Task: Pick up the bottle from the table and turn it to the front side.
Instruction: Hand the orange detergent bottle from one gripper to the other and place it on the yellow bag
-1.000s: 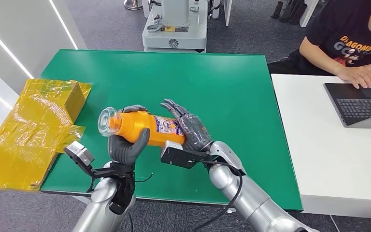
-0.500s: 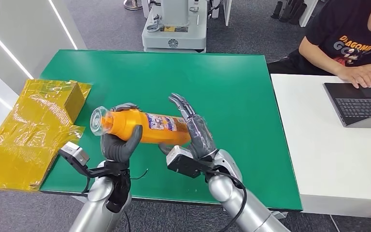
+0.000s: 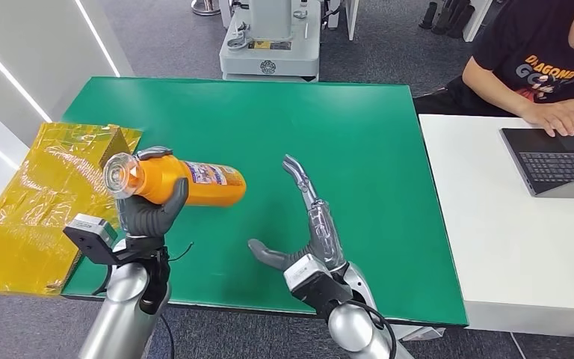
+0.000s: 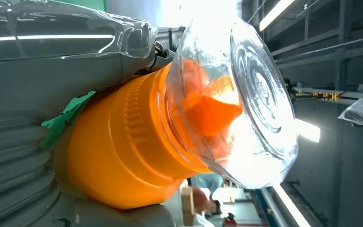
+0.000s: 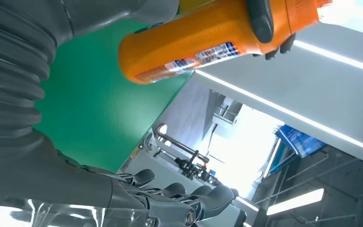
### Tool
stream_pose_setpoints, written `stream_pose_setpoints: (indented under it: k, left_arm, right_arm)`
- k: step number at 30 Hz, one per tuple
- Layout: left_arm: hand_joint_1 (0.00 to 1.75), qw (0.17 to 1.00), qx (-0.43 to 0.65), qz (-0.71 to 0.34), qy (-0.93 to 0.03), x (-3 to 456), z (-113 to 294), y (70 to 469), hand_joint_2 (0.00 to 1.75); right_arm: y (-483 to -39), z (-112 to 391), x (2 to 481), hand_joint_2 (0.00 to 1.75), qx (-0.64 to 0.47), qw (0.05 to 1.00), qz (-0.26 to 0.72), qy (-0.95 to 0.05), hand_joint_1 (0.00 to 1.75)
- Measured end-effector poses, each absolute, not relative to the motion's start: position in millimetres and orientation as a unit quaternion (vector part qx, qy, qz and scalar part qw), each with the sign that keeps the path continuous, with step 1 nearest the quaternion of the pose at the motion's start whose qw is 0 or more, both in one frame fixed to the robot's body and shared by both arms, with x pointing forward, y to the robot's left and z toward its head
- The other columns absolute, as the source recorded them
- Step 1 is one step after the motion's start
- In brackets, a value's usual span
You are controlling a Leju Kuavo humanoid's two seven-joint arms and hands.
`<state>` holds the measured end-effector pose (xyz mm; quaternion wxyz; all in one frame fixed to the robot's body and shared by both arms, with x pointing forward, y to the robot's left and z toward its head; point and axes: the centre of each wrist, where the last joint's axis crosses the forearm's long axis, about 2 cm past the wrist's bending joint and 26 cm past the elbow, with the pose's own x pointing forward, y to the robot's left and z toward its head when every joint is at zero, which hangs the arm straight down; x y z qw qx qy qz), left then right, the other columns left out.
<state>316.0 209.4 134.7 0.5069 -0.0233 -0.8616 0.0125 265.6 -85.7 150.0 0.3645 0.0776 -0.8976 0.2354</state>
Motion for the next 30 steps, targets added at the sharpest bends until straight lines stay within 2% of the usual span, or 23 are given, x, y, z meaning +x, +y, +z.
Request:
stream_pose_setpoints:
  k: [5, 8, 11, 14, 21, 25, 30]
  left_arm:
    - [1.75, 0.5, 0.015, -0.022, -0.865, 319, 137, 227, 1.75]
    - [1.75, 0.498, 0.061, -0.101, -0.859, 324, 142, 248, 1.75]
    - [1.75, 0.489, 0.123, -0.206, -0.839, 335, 152, 285, 1.75]
    - [1.75, 0.473, 0.18, -0.268, -0.82, 346, 169, 322, 1.75]
    - [1.75, 0.446, 0.287, -0.341, -0.776, 360, 202, 383, 1.75]
    - [1.75, 0.424, 0.36, -0.397, -0.73, 369, 235, 428, 1.75]
    - [1.75, 0.39, 0.44, -0.482, -0.649, 381, 268, 461, 1.75]
  right_arm:
    - [-87, 152, 259, 1.75, 0.082, 0.36, 0.224, -0.902, 0.0]
    - [-90, 152, 253, 1.75, 0.08, 0.361, 0.21, -0.905, 0.0]
    - [-96, 150, 246, 1.75, 0.076, 0.364, 0.195, -0.908, 0.0]
    - [-101, 148, 242, 1.75, 0.073, 0.366, 0.186, -0.909, 0.0]
    - [-107, 148, 237, 1.75, 0.071, 0.368, 0.169, -0.912, 0.0]
    - [-114, 153, 235, 1.75, 0.07, 0.364, 0.138, -0.919, 0.0]
    - [-118, 163, 236, 1.75, 0.067, 0.351, 0.118, -0.927, 0.0]
